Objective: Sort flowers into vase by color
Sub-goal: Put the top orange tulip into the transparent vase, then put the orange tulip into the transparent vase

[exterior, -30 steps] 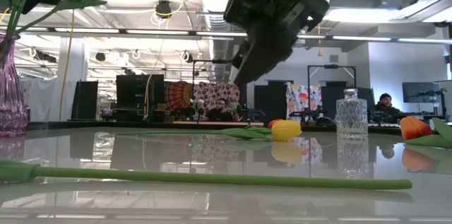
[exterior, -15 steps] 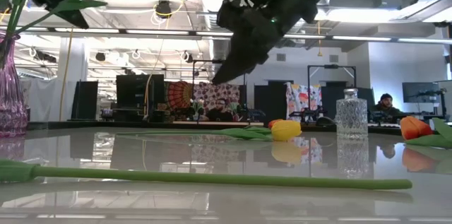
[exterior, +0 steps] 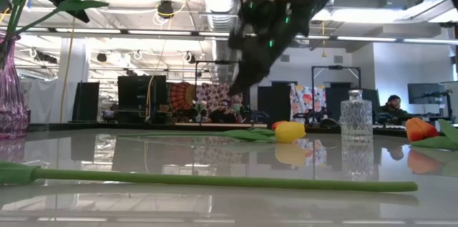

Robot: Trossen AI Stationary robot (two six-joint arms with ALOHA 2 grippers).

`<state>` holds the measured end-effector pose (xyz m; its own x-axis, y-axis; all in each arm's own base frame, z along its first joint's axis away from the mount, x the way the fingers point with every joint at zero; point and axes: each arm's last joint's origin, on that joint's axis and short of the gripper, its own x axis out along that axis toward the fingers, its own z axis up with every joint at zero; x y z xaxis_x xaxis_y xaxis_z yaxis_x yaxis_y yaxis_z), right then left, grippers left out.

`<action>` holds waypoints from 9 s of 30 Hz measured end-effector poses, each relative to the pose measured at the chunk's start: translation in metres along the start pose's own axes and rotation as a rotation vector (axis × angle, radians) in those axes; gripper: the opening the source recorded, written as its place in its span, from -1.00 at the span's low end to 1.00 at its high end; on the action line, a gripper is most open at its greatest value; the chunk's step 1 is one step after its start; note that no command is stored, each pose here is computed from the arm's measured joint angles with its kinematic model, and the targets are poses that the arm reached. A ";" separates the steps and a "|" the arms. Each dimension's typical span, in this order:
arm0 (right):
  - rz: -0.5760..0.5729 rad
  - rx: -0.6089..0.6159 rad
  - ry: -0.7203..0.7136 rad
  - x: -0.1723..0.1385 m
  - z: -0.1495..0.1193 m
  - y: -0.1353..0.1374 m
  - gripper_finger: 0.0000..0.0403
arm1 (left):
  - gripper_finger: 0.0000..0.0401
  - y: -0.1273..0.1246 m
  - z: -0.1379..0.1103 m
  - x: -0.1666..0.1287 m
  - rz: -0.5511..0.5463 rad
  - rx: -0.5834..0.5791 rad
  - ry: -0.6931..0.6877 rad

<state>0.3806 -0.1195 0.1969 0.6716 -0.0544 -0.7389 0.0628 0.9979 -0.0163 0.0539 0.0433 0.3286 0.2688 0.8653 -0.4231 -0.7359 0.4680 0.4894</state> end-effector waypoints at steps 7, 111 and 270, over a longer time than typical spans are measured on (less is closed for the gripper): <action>0.033 -0.018 0.125 0.037 -0.012 -0.023 -0.03 | -0.37 -0.001 0.005 0.009 -0.133 -0.068 0.018; -0.312 -1.441 1.443 -0.239 -0.011 0.008 -0.92 | -0.37 -0.010 -0.004 0.034 -0.016 -0.098 -0.007; -0.213 0.934 0.347 -0.103 -0.134 0.211 -0.92 | -0.37 -0.017 -0.005 0.033 -0.236 -0.005 -0.039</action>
<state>0.2260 0.1013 0.1789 0.3371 -0.0664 -0.9391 0.8070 0.5341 0.2519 0.0721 0.0634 0.3022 0.4576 0.7380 -0.4960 -0.6527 0.6576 0.3762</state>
